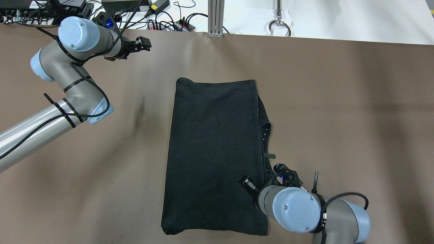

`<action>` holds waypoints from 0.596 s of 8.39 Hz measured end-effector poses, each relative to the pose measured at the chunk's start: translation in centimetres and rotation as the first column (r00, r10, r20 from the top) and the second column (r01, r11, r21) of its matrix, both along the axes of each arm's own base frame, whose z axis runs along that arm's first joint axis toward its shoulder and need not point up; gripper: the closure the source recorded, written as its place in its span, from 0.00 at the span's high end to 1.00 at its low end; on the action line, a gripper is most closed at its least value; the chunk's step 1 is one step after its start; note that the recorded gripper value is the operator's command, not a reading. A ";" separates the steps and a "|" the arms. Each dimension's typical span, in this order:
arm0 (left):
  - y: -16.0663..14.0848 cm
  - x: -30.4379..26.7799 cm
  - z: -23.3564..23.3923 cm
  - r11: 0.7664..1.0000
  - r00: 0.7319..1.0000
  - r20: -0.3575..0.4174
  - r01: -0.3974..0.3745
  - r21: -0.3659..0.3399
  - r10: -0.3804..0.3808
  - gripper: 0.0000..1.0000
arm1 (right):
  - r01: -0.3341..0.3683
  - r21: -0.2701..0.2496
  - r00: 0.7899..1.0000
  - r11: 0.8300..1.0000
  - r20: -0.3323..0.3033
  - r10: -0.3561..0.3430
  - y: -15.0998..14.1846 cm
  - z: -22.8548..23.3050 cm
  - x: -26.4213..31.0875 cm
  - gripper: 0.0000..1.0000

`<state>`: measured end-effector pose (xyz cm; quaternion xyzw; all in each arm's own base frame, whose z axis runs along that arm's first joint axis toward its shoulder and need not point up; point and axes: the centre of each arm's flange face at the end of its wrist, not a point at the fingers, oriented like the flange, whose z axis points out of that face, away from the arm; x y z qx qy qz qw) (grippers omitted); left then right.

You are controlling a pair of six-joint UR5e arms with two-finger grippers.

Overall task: Fold clothes
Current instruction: 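Grasp the bundle's near corner with the right gripper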

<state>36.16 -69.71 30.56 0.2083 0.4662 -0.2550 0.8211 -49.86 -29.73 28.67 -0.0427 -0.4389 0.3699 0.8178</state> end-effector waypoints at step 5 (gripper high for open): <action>1.2 -0.6 -0.7 1.000 1.000 -0.014 -0.001 0.021 0.002 1.00 | 0.004 -0.085 1.000 0.996 -0.027 -0.006 6.3 3.0 -2.2 0.81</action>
